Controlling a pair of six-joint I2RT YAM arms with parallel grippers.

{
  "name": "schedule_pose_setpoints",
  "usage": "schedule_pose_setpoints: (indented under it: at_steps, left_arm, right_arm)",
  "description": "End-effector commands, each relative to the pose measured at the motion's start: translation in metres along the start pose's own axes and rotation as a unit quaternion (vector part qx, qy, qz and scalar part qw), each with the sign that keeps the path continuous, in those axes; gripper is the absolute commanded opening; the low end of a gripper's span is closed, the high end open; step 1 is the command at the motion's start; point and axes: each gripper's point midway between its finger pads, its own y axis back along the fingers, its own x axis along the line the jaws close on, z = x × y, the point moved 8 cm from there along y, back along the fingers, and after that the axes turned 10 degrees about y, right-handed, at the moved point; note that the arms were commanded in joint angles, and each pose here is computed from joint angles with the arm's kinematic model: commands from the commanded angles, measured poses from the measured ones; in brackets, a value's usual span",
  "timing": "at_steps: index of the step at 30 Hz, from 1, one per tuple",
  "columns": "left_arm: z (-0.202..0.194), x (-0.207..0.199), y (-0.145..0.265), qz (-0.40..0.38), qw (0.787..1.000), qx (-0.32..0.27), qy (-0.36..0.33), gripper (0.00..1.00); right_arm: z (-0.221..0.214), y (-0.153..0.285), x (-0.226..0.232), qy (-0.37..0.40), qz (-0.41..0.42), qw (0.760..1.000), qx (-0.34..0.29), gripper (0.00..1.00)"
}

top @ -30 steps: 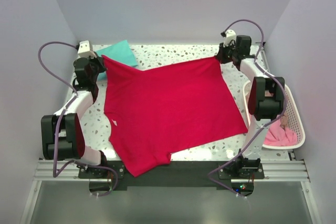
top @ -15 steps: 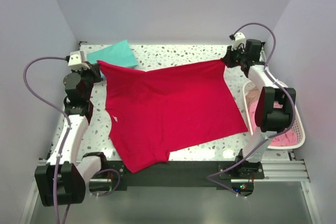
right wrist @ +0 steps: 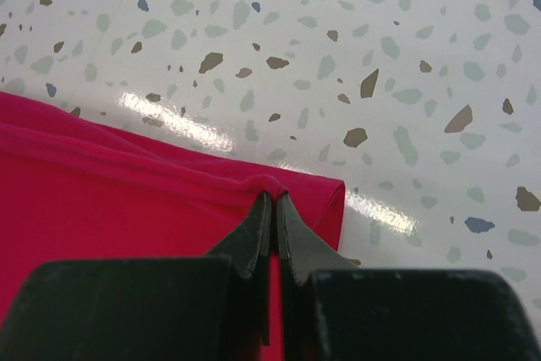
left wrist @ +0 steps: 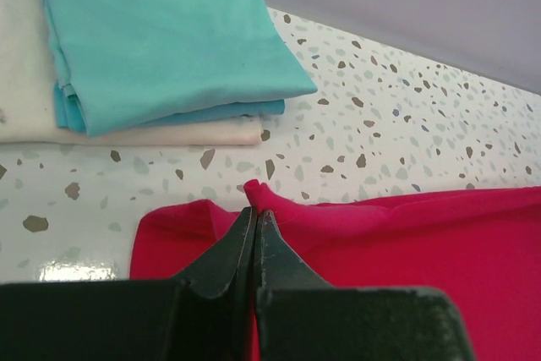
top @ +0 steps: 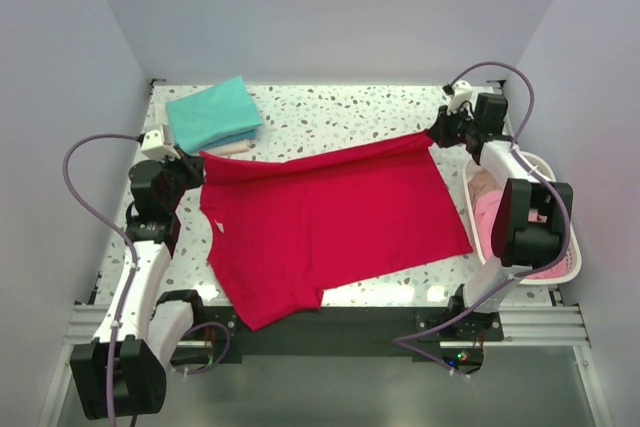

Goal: Fold and stack the t-shirts
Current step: Fold the tshirt

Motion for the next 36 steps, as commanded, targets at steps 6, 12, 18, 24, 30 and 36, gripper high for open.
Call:
schedule_pose_setpoints:
  at_steps: [6,12,18,24,30,36]
  left_arm:
    - [-0.014,-0.001,0.016,-0.011,0.999,0.03,0.028,0.0]
    - [-0.023,0.001,0.024,-0.005,0.998,0.052,0.041,0.0]
    - [-0.032,0.001,0.031,-0.002,0.996,0.074,0.057,0.0]
    - [-0.037,-0.001,0.038,0.004,0.992,0.101,0.077,0.0]
    - [-0.056,-0.004,0.045,-0.005,0.976,0.187,0.114,0.05]
    - [-0.053,-0.017,0.059,-0.039,0.965,0.232,0.119,0.61]
  right_arm:
    - [0.013,0.012,-0.007,0.04,-0.008,0.999,-0.035,0.0]
    - [0.004,0.01,-0.012,0.045,-0.013,0.999,-0.024,0.0]
    - [-0.005,0.005,-0.018,0.047,-0.015,0.999,-0.013,0.0]
    - [-0.017,0.008,-0.015,0.06,-0.009,0.998,0.011,0.0]
    - [-0.028,0.023,-0.013,0.109,-0.002,0.993,0.045,0.15]
    - [-0.033,0.043,-0.01,0.153,0.018,0.986,0.07,0.52]
